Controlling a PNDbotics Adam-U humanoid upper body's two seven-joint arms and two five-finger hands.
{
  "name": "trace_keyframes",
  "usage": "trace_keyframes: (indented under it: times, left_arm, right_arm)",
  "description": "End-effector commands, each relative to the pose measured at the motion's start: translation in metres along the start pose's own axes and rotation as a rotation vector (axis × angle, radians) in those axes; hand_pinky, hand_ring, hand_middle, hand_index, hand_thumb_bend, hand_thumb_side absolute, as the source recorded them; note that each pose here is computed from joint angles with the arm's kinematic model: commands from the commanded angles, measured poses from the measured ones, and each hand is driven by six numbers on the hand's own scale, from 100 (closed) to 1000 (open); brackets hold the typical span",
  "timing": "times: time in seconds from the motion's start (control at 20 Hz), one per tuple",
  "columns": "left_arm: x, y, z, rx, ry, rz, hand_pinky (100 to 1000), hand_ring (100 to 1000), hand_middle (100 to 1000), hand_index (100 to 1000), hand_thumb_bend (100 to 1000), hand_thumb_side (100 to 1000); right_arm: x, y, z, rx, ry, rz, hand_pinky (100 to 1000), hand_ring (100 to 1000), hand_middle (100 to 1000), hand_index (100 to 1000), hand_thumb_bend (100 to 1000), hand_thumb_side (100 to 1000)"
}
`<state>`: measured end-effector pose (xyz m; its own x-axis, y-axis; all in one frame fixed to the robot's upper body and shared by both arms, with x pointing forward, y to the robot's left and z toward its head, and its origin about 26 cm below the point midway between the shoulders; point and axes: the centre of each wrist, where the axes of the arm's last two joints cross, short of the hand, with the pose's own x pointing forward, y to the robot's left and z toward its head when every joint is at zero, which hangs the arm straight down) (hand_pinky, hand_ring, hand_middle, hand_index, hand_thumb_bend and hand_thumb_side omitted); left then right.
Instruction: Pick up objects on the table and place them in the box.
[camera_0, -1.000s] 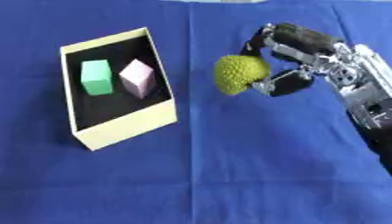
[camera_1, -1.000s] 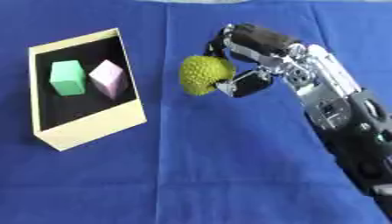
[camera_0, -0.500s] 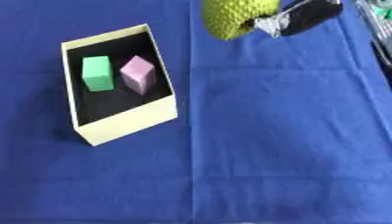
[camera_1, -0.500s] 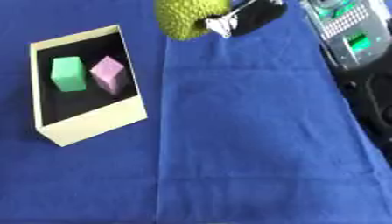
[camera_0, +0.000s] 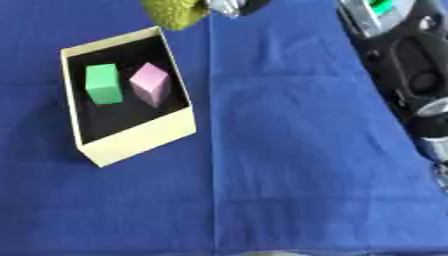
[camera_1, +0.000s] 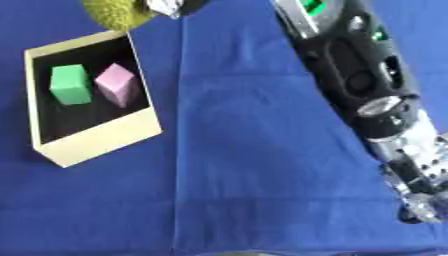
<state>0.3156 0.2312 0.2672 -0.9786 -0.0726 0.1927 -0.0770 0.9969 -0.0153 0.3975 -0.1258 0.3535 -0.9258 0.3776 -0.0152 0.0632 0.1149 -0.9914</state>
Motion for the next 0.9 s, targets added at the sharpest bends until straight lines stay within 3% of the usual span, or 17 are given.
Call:
trace_keyframes:
  times: [0.05, 0.3, 0.6, 0.7, 0.9]
  left_arm:
    - [0.005, -0.003, -0.007, -0.009, -0.038, 0.024, 714, 826, 757, 820, 215, 607]
    - [0.006, -0.007, -0.008, -0.011, -0.044, 0.044, 715, 826, 757, 819, 216, 607]
    - [0.005, -0.007, -0.007, -0.010, -0.037, 0.050, 713, 828, 758, 819, 211, 614]
    - [0.005, -0.007, -0.007, -0.011, -0.036, 0.050, 713, 828, 758, 819, 209, 614]
    - [0.005, -0.007, -0.007, -0.012, -0.036, 0.051, 713, 829, 758, 819, 210, 614]
  right_arm:
    - [0.002, 0.010, -0.027, 0.009, -0.007, 0.033, 693, 534, 200, 431, 100, 100]
    - [-0.006, 0.046, -0.054, 0.065, 0.016, 0.039, 691, 536, 206, 438, 100, 100]
    - [-0.015, 0.078, -0.063, 0.130, 0.052, 0.046, 723, 578, 276, 517, 100, 100]
    - [-0.018, 0.085, -0.063, 0.159, 0.060, 0.049, 748, 629, 344, 585, 100, 100]
    - [-0.022, 0.093, -0.061, 0.238, 0.038, 0.058, 818, 841, 642, 828, 100, 100]
